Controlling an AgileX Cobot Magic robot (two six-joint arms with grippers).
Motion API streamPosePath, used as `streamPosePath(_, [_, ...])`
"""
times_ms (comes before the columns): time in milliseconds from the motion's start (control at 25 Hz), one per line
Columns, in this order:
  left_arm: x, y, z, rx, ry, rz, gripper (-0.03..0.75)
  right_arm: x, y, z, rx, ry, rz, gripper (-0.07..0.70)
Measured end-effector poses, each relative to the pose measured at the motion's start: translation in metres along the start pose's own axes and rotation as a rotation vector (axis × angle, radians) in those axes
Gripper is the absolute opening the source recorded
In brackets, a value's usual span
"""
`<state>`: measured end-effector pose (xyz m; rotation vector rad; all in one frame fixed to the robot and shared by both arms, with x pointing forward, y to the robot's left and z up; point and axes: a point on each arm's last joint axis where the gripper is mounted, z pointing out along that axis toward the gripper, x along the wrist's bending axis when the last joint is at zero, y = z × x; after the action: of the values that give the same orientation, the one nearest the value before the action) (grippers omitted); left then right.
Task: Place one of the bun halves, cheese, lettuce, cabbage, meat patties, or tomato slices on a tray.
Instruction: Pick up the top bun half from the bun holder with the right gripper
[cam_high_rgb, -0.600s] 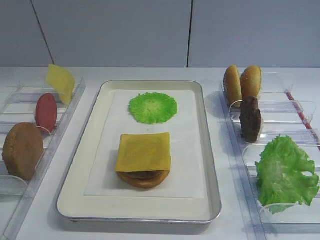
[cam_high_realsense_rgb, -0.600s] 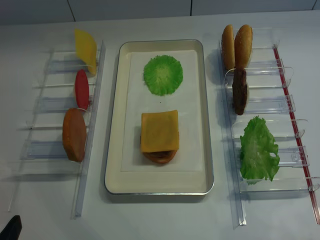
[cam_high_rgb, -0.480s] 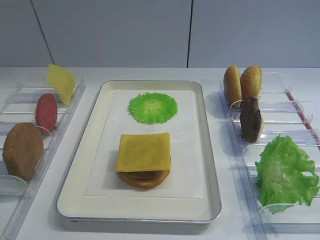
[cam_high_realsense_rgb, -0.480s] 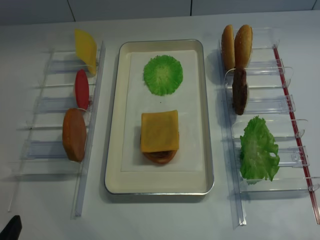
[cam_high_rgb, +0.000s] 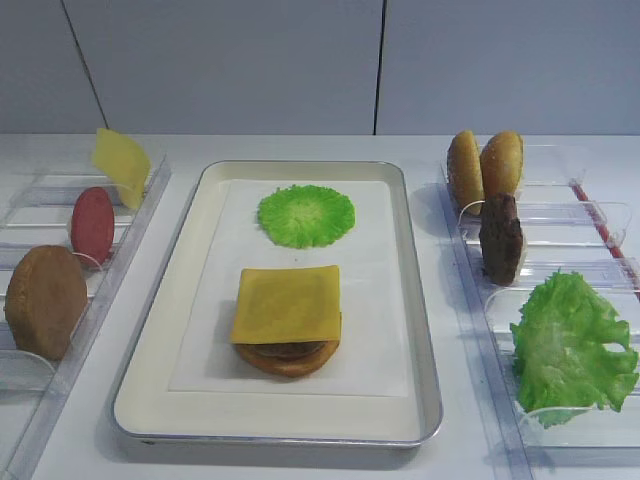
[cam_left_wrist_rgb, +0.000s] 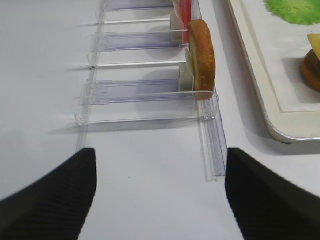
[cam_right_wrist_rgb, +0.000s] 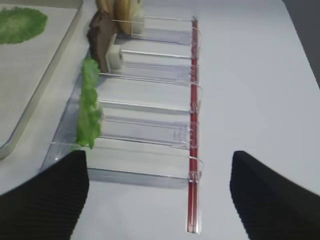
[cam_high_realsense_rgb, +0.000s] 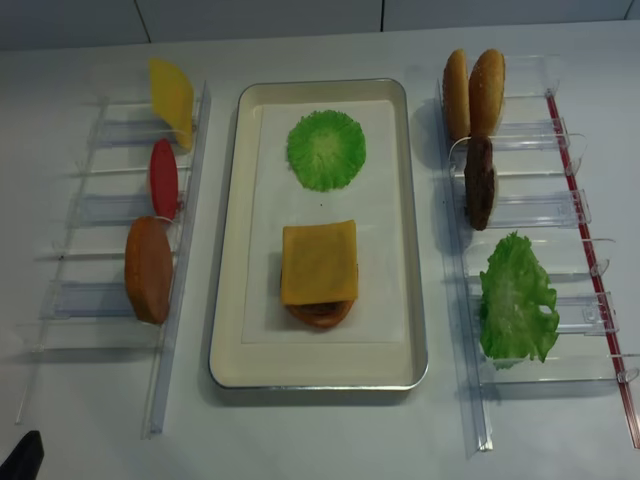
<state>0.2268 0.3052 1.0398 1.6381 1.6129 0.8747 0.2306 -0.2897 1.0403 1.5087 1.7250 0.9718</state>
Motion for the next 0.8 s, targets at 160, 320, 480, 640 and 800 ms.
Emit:
streamPosePath(160, [0.0,0.0,0.0,0.0,0.0,0.0,0.493,0.01,0.012,-0.012,-0.092,0.101,-0.085,0.583])
streamPosePath(320, [0.0,0.0,0.0,0.0,0.0,0.0,0.493,0.015,0.027,-0.011,-0.097,0.164,-0.124,0.583])
streamPosePath(480, [0.0,0.0,0.0,0.0,0.0,0.0,0.493,0.02,0.041,-0.008,-0.1,0.227,-0.184,0.583])
streamPosePath(640, [0.0,0.0,0.0,0.0,0.0,0.0,0.493,0.024,0.057,-0.006,-0.128,0.287,-0.228,0.583])
streamPosePath(800, [0.0,0.0,0.0,0.0,0.0,0.0,0.493,0.028,0.073,0.002,-0.109,0.364,-0.234,0.582])
